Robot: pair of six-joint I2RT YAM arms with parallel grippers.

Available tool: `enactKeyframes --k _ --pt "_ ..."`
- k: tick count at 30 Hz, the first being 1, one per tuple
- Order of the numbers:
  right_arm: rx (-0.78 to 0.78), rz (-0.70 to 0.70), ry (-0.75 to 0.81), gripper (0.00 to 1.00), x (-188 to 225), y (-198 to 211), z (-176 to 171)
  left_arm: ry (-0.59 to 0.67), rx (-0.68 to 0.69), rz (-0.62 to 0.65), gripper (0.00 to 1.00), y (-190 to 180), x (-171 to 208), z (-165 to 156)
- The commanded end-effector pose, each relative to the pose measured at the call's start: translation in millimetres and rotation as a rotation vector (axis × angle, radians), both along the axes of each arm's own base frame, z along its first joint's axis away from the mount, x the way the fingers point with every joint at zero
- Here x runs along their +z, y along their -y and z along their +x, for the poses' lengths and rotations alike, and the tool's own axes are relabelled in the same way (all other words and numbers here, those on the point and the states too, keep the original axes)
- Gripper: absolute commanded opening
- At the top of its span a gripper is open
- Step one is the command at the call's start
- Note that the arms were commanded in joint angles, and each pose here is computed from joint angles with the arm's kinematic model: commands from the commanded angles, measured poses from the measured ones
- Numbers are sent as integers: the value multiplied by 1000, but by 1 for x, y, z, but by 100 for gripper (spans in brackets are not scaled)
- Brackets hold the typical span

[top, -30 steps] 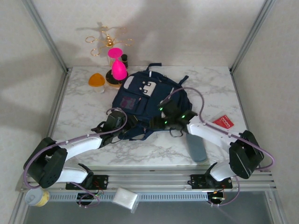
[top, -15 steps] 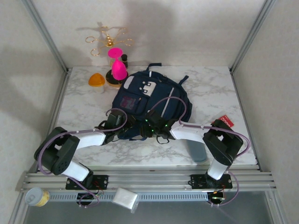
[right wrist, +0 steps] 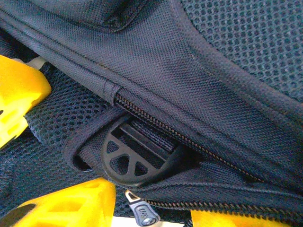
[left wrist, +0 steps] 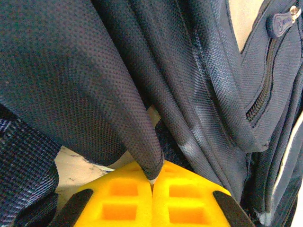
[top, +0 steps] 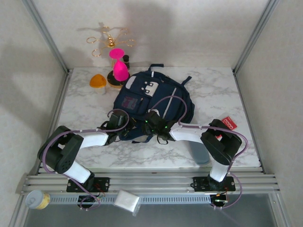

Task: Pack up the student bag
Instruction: Zip the student bag at the center of the table.

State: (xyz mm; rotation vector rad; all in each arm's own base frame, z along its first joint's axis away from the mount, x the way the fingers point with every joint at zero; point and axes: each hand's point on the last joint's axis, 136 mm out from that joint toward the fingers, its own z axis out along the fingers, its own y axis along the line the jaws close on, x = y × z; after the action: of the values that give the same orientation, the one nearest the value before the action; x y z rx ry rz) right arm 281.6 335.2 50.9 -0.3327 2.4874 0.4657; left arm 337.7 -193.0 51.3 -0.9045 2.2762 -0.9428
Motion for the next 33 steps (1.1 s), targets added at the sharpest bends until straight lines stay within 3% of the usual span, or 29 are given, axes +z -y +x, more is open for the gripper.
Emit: enactKeyframes --k 1,7,13,29,33 --pt "29 1 32 43 -3 -3 -5 54 -14 -62 0 12 22 12" --pt "45 -94 65 40 -13 0 -17 47 -9 -57 0 10 19 10" --pt "-78 -201 101 31 -14 12 4 42 0 -57 0 8 18 9" --pt "-6 -172 28 5 1 11 -15 50 39 -12 0 -3 20 14" --pt "0 -160 7 2 7 15 -20 43 72 6 0 -12 17 17"
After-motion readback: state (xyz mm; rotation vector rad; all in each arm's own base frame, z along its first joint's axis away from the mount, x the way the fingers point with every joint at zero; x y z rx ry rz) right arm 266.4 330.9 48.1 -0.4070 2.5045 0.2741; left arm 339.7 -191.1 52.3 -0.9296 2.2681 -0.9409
